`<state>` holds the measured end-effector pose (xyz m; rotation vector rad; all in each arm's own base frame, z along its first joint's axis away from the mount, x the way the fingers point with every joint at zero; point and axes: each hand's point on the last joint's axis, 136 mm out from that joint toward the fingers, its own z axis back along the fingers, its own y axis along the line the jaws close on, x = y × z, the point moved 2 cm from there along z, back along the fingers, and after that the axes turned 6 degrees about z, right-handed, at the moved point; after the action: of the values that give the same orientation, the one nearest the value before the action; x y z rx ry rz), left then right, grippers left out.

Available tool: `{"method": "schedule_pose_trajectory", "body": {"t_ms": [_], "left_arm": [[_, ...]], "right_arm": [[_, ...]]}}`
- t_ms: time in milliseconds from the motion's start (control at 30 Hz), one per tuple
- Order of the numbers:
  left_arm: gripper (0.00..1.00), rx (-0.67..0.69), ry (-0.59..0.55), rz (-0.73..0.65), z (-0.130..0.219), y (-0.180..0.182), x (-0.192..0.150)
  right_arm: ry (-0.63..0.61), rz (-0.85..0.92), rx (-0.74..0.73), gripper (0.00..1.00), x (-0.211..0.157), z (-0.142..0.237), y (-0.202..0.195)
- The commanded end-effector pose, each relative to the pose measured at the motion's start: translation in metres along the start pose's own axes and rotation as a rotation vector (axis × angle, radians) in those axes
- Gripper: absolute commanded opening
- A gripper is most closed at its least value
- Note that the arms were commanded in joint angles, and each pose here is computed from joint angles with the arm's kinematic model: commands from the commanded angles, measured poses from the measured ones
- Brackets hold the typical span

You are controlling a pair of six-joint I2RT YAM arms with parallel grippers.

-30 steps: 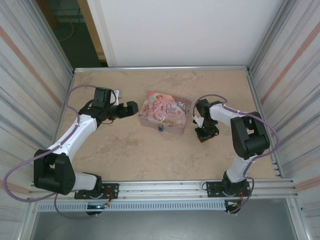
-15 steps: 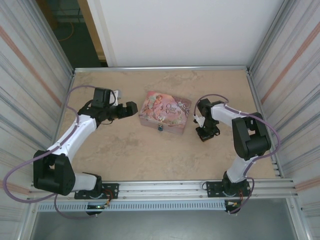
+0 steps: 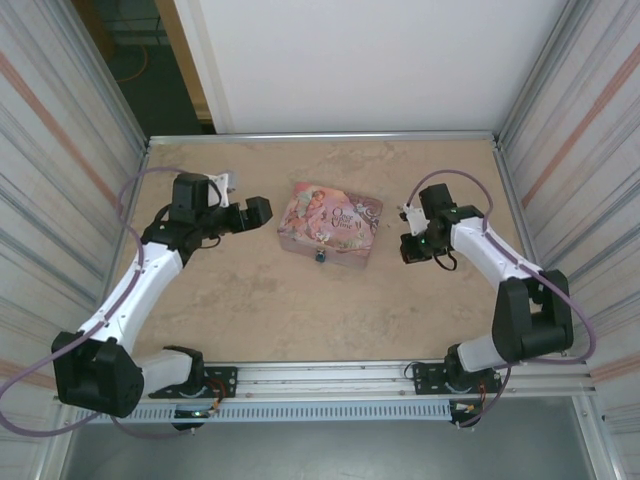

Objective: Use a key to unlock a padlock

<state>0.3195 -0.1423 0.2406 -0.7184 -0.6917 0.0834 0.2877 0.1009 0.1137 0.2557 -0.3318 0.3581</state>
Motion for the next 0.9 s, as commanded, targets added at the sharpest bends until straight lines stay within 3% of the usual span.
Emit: {"method": "schedule_pose_trajectory", "body": {"t_ms": [0, 167, 333, 633, 867], "left_arm": [[0.93, -0.130, -0.015, -0.032, 0.006, -0.027, 0.003], [0.84, -0.229, 0.023, -0.096, -0.001, -0.059, -0.002], [0.74, -0.296, 0.079, -0.135, -0.015, -0.086, -0.009], [0.56, -0.377, 0.159, -0.145, -0.045, -0.116, -0.024], [0.50, -0.408, 0.190, -0.116, -0.061, -0.123, -0.029]], "right_arm": [[-0.181, -0.072, 0.113, 0.00, 0.028, 0.018, 0.019], [-0.423, -0.155, 0.269, 0.00, 0.059, 0.039, 0.044], [-0.562, -0.139, 0.360, 0.00, 0.080, 0.051, 0.076], [-0.629, -0.060, 0.482, 0.00, 0.094, 0.055, 0.130], [-0.616, -0.022, 0.548, 0.00, 0.099, 0.045, 0.156]]}}
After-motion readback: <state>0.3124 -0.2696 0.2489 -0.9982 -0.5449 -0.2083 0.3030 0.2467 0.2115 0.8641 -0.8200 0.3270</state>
